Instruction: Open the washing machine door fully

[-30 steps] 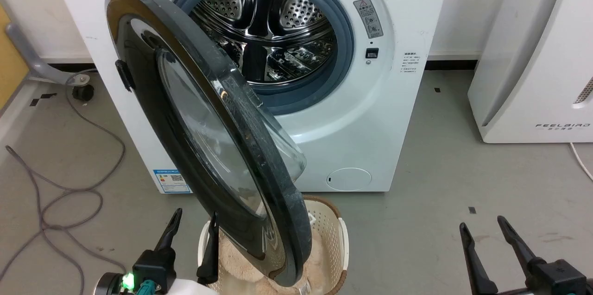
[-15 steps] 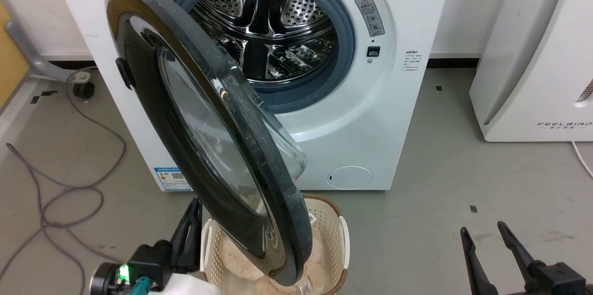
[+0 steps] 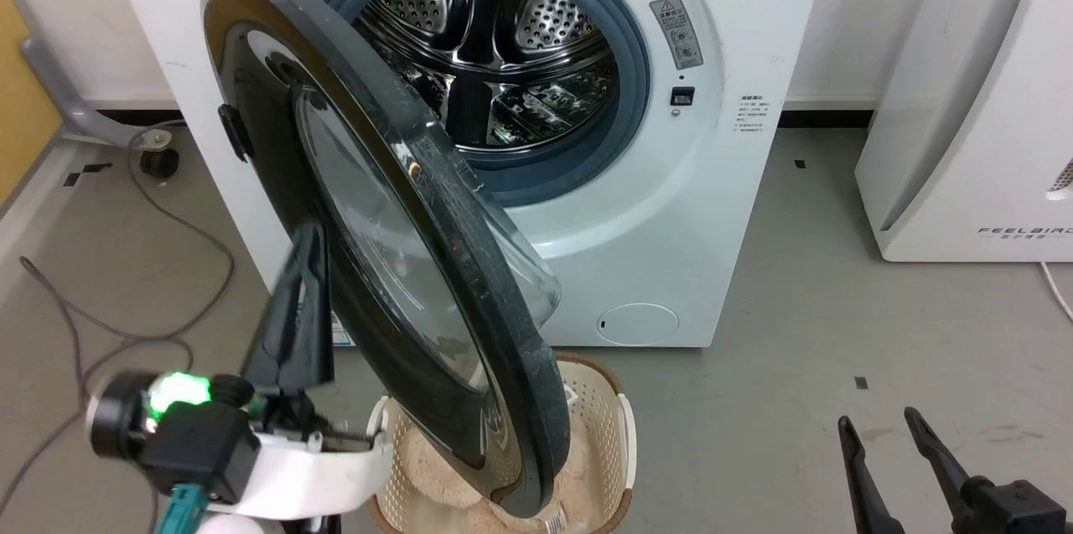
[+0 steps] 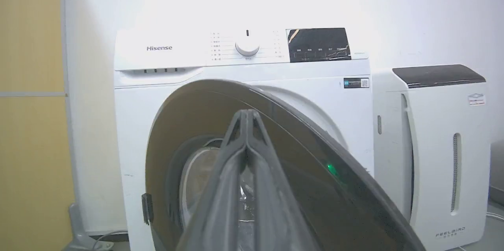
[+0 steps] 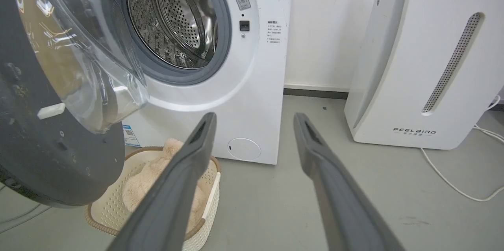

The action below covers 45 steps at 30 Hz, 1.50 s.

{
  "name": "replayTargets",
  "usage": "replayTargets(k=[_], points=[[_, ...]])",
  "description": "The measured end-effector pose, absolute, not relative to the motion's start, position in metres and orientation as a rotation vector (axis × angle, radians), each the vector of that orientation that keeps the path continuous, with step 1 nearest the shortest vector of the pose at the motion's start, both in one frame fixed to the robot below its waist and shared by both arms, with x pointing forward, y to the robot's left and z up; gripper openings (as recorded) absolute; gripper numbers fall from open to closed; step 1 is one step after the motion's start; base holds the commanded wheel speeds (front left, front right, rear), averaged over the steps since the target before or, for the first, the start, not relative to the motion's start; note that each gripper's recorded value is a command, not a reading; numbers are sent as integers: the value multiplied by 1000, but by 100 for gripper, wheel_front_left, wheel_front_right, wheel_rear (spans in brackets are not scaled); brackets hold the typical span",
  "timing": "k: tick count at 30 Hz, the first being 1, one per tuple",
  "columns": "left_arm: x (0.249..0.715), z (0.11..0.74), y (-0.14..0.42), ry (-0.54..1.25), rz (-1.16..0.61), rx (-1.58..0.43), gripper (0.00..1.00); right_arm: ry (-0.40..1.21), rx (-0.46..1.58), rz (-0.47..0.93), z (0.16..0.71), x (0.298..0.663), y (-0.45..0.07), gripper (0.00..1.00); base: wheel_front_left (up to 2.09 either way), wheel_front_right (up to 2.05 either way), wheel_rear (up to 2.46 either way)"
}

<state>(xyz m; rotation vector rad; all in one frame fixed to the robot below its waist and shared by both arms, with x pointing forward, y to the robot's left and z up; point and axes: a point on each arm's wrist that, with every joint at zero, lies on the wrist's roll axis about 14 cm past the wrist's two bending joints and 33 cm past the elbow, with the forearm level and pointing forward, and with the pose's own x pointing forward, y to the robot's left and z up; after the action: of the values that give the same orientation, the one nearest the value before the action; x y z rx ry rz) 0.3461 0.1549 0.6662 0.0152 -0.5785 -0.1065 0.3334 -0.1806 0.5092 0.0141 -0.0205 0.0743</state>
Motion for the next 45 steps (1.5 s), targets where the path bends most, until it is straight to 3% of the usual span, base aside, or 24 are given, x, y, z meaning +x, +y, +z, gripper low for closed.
replayTargets(k=[10, 16, 23, 34, 39, 45], points=[[323, 754, 124, -875, -199, -29, 0, -1, 31, 64, 503, 334, -184, 100, 0, 0, 0], [312, 764, 70, -882, -400, -71, 0, 3, 34, 58, 500, 332, -185, 100, 0, 0, 0], [305, 732, 12, -711, -613, -92, 0, 10, 48, 46, 497, 330, -189, 100, 0, 0, 0], [292, 617, -39, -229, -786, -116, 0, 17, 43, 50, 496, 331, -187, 100, 0, 0, 0], [298, 570, -39, -77, -758, -95, 0, 28, 44, 52, 494, 330, -186, 100, 0, 0, 0], [326, 546, -15, -32, -616, -77, 0, 40, 44, 48, 491, 330, -188, 100, 0, 0, 0]])
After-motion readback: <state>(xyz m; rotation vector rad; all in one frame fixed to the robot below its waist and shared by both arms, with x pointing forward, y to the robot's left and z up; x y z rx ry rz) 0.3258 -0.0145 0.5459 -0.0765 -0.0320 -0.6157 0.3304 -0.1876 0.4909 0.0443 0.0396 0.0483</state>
